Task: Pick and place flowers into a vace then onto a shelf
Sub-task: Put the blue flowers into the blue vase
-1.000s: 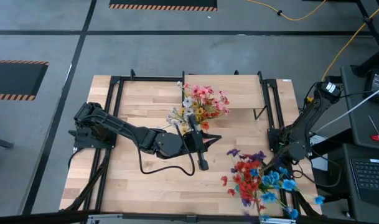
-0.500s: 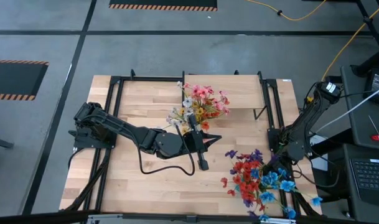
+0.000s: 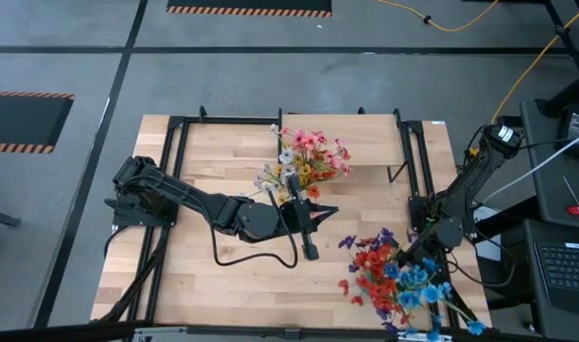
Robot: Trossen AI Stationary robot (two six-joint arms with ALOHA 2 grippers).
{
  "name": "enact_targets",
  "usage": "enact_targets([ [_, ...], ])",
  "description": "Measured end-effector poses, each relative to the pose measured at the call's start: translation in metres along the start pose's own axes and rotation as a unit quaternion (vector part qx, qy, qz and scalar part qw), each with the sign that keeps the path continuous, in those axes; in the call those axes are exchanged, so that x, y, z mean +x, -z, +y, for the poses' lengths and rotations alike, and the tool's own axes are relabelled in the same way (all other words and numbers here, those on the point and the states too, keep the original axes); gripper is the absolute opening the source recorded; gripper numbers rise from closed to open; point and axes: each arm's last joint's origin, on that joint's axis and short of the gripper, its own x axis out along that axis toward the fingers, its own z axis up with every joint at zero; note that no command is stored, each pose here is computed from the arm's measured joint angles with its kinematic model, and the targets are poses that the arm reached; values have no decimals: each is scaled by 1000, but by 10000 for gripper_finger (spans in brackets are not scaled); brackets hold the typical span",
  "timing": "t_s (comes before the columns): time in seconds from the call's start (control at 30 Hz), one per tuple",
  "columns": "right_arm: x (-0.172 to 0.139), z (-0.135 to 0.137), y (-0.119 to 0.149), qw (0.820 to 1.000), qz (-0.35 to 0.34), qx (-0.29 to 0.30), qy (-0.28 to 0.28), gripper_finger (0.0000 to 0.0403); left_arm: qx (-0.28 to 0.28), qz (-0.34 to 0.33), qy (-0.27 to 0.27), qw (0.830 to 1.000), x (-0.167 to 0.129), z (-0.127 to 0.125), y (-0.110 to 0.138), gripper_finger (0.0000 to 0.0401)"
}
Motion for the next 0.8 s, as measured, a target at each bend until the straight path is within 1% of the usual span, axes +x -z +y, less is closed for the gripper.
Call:
enact_targets([
  [0.27,0,0,7,999,38,22,-1,154,-6,12,2,1000,0,0,3,3],
  [0.43,0,0,2,998,64,18,-2,191,-15,23,3,1000,0,-1,5,7],
  [0.6,1,0,-3,993,117,11,-3,213,-16,29,3,999,0,-1,7,6],
  [0.8,-1,-1,-5,980,196,41,4,222,-16,28,3,999,0,-1,7,2],
])
